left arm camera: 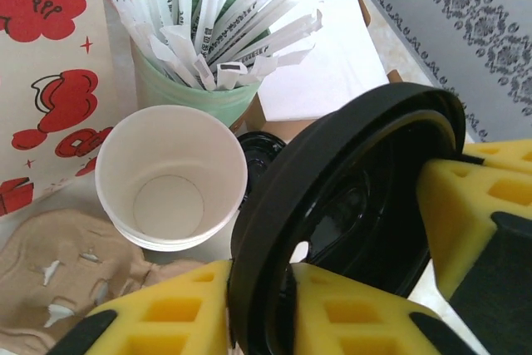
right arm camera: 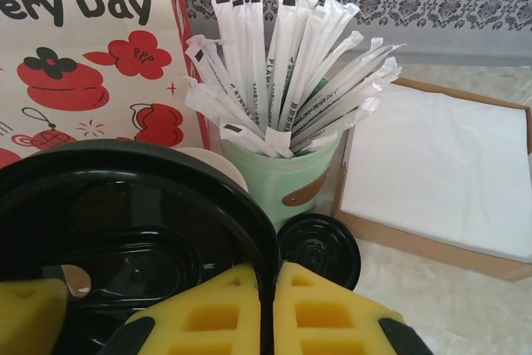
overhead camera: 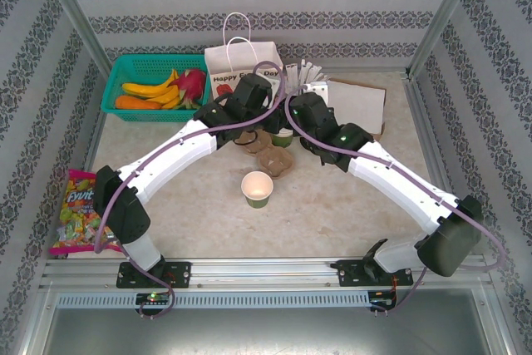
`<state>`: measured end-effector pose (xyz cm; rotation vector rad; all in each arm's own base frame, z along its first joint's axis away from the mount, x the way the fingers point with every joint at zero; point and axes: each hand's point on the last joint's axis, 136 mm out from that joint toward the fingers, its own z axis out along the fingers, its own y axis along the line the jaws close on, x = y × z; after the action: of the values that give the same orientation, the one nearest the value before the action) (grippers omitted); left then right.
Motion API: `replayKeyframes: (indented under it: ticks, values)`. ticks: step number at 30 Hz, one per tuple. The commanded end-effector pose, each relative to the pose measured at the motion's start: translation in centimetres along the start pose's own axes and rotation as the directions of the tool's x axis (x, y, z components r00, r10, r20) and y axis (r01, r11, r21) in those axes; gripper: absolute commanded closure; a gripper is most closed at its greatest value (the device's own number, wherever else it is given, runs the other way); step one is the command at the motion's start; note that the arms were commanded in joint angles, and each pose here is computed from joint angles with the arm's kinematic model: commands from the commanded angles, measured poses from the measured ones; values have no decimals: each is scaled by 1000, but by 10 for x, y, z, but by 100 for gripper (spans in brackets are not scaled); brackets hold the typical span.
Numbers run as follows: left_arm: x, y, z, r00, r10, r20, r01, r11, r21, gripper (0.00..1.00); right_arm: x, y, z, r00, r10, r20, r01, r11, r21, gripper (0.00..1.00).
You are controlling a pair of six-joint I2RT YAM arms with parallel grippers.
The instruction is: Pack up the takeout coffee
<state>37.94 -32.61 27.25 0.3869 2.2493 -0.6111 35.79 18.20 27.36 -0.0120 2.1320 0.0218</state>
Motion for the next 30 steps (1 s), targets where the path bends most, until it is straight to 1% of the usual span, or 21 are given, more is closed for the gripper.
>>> replayKeyframes:
  ticks: [1, 2, 5, 6, 8, 10, 11, 12, 13, 16, 19, 21, 22, 24, 26, 27, 28, 30]
  values:
    - [-3, -6, -4, 1000, 16, -4, -16, 1000, -2, 83, -13, 4, -8, 999, 21, 28, -21, 1000, -4, 89]
    - [-3, -7, -4, 1000, 17, -5, -17, 1000, 0, 86, -13, 4, -9, 999, 25, 29, -25, 1000, -8, 88]
    - [-3, -7, -5, 1000, 16, -6, -16, 1000, 3, 99, -16, 5, -13, 999, 37, 39, -36, 999, -24, 84]
    - [-3, -8, -5, 1000, 16, -5, -16, 1000, 3, 100, -18, 4, -16, 998, 46, 47, -45, 999, -31, 81]
    - [-5, -9, -7, 1000, 15, 2, -15, 1000, 10, 100, -23, 3, -23, 995, 69, 71, -65, 997, -51, 70]
    - [-8, -10, -8, 1000, 17, 18, -17, 1000, 17, 100, -30, -2, -34, 986, 124, 108, -115, 990, -86, 52]
    - [-10, -10, -10, 999, 16, 29, -17, 1000, 21, 100, -33, -4, -39, 980, 156, 122, -142, 983, -118, 41]
    - [-13, -10, -11, 999, 16, 44, -17, 1000, 24, 100, -36, -6, -46, 968, 212, 133, -189, 968, -163, 7]
    - [-16, -10, -12, 998, 13, 63, -15, 999, 30, 100, -37, -9, -51, 953, 270, 136, -239, 949, -205, 2]
    - [-25, -11, -15, 993, 13, 120, -21, 998, 67, 100, -38, -25, -65, 889, 442, 118, -394, 871, -294, 2]
    - [-37, -17, -21, 977, 32, 210, -60, 990, 128, 100, -38, -27, -79, 825, 563, 57, -493, 764, -416, 2]
    - [-47, -22, -26, 957, 59, 285, -107, 983, 153, 100, -44, -19, -92, 793, 608, 20, -511, 684, -521, 2]
    - [-52, -28, -30, 940, 96, 326, -157, 974, 166, 100, -48, -14, -100, 775, 632, -6, -525, 639, -563, 2]
    - [-65, -34, -40, 897, 177, 404, -258, 954, 155, 100, -56, -9, -109, 738, 672, -63, -566, 566, -600, 2]
    - [-77, -36, -50, 846, 219, 486, -316, 941, 126, 100, -65, -6, -118, 698, 707, -110, -604, 499, -622, 2]
    - [-84, -35, -55, 815, 229, 532, -335, 936, 110, 100, -72, -7, -123, 653, 745, -137, -638, 443, -630, 2]
    - [-91, -33, -59, 786, 230, 573, -344, 934, 97, 100, -80, -8, -126, 594, 787, -166, -671, 370, -642, 2]
    - [-100, -29, -65, 729, 228, 645, -354, 933, 70, 100, -96, -4, -134, 495, 837, -235, -694, 218, -686, 2]
